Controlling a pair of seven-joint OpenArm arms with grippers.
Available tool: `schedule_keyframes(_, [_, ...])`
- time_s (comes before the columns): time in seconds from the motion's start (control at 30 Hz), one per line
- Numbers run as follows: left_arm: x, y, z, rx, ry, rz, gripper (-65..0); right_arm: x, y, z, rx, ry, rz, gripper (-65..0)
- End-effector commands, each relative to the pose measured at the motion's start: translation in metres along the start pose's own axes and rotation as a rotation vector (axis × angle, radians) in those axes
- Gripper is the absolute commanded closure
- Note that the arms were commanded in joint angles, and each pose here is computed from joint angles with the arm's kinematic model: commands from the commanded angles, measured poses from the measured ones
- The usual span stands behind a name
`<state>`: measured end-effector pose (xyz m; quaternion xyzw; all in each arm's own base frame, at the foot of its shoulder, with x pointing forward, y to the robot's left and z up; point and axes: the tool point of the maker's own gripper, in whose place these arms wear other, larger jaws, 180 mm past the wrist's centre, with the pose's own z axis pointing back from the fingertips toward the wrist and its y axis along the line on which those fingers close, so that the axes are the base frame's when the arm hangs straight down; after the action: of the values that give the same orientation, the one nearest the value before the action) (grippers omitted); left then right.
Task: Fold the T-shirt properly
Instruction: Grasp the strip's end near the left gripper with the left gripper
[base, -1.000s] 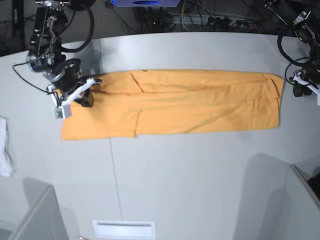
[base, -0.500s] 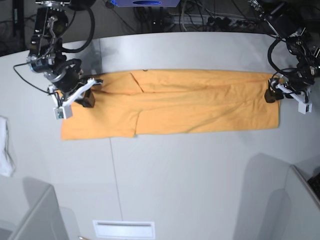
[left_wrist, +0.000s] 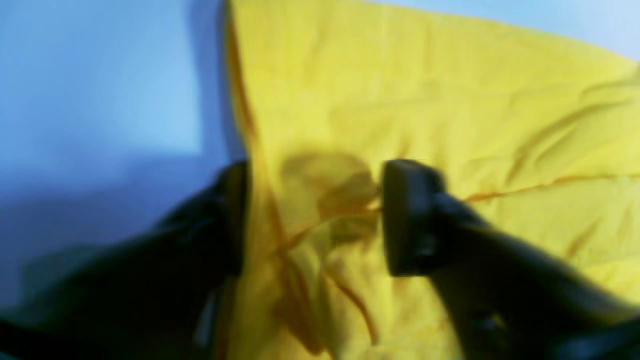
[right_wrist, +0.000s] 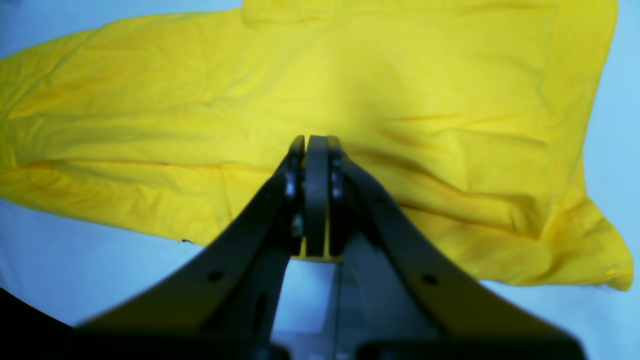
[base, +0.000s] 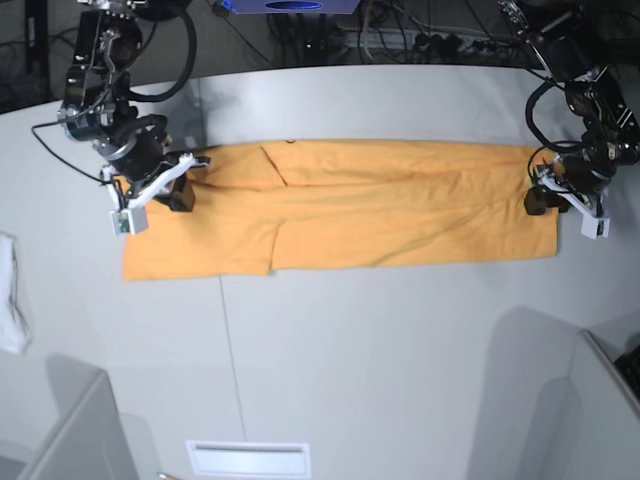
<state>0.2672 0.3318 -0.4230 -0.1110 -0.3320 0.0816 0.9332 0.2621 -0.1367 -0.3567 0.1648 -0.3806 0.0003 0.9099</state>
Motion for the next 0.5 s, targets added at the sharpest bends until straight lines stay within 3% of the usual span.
schedule_keyframes(0.0, [-0.013, 0.005, -0.001, 0.014, 0.07, -0.011, -20.9, 0.014, 0.002, 0.003, 0.01, -0.048, 0.015, 0.0])
schedule_keyframes(0.07, [-0.018, 0.007, -0.003, 0.013, 0.084, 0.003, -3.5, 0.014, 0.003, 0.003, 0.011, -0.05, 0.012, 0.0])
schedule_keyframes(0.1, [-0.018, 0.012, -0.001, 0.021, 0.089, 0.002, 0.0, 0.014, 0.002, 0.003, 0.009, -0.051, 0.012, 0.0])
schedule_keyframes(0.33, [0.008, 0.03, 0.012, 0.06, 0.008, -0.03, 0.0, 0.013, 0.001, 0.003, 0.008, -0.049, 0.01, 0.0])
schedule_keyframes(0.47, [0.039, 0.031, 0.031, 0.101, -0.071, -0.102, 0.0, 0.013, 0.001, 0.003, 0.008, -0.049, 0.01, 0.0])
